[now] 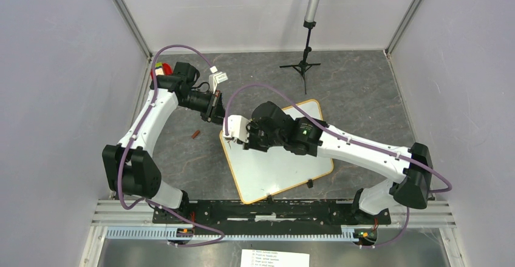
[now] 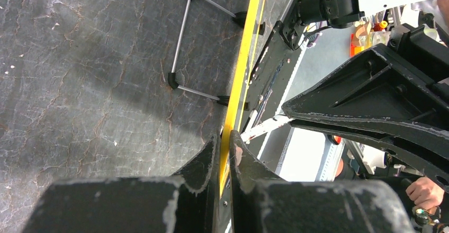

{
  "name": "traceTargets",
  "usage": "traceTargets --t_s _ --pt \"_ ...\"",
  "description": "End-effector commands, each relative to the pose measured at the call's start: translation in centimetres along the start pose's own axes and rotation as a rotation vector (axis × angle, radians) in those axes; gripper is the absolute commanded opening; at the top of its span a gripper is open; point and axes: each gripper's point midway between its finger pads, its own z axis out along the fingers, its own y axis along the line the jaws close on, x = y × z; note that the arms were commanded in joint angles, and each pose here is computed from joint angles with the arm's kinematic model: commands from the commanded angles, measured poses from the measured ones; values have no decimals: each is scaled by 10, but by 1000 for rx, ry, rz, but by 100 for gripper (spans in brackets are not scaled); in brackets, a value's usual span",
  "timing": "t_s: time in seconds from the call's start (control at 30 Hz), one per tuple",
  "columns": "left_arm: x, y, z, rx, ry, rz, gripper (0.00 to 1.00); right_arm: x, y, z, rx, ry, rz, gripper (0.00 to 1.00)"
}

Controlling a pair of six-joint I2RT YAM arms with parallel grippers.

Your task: Write a sentence on the whiteboard

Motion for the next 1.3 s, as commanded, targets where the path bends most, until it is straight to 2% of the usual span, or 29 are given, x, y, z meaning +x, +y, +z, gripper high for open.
traceTargets --t_s 0.0,0.4,0.83,1.27 --pt "-5 -11 -2 28 -20 -9 2 6 3 -3 -9 4 -7 0" --pt "-4 -10 -2 26 -19 -10 2 11 -10 -15 53 30 -28 0" --pt "-5 -11 -2 28 -20 -11 2 -10 -28 -13 104 -5 -12 0" --pt "-5 -10 -2 27 -20 -10 2 -13 -15 -8 34 -19 -9 0"
